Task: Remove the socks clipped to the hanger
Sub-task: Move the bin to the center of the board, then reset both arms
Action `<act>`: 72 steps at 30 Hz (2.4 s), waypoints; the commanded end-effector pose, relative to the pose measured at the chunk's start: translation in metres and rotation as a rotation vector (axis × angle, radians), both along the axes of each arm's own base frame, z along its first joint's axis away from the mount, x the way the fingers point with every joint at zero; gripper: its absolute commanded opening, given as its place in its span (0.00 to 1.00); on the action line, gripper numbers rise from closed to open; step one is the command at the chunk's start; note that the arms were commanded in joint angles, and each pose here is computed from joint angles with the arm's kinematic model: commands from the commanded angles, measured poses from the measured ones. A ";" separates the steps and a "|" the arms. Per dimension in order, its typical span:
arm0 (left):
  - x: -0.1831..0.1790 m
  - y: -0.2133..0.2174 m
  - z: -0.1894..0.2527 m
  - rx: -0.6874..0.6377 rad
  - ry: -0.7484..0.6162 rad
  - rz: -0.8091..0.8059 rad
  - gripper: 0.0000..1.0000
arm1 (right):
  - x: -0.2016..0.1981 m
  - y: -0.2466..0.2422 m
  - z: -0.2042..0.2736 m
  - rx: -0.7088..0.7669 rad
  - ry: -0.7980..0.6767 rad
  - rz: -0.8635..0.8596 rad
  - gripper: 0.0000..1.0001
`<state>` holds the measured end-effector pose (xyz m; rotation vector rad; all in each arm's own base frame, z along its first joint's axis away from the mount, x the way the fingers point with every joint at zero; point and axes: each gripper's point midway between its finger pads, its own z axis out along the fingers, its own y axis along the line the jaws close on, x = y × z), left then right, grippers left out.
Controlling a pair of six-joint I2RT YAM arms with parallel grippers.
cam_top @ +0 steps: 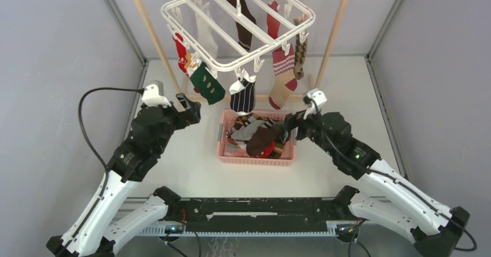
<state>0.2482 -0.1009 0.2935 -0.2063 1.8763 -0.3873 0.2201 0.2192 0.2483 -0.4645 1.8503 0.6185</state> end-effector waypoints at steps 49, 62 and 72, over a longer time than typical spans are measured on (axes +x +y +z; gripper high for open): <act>0.123 0.173 -0.159 0.351 -0.105 0.416 1.00 | 0.127 -0.234 -0.125 -0.068 -0.287 -0.907 1.00; 0.111 0.154 -0.155 0.361 -0.235 0.314 1.00 | 0.135 -0.231 -0.140 -0.053 -0.239 -0.814 1.00; 0.102 0.156 -0.158 0.349 -0.287 0.347 1.00 | 0.129 -0.209 -0.138 -0.056 -0.283 -0.678 1.00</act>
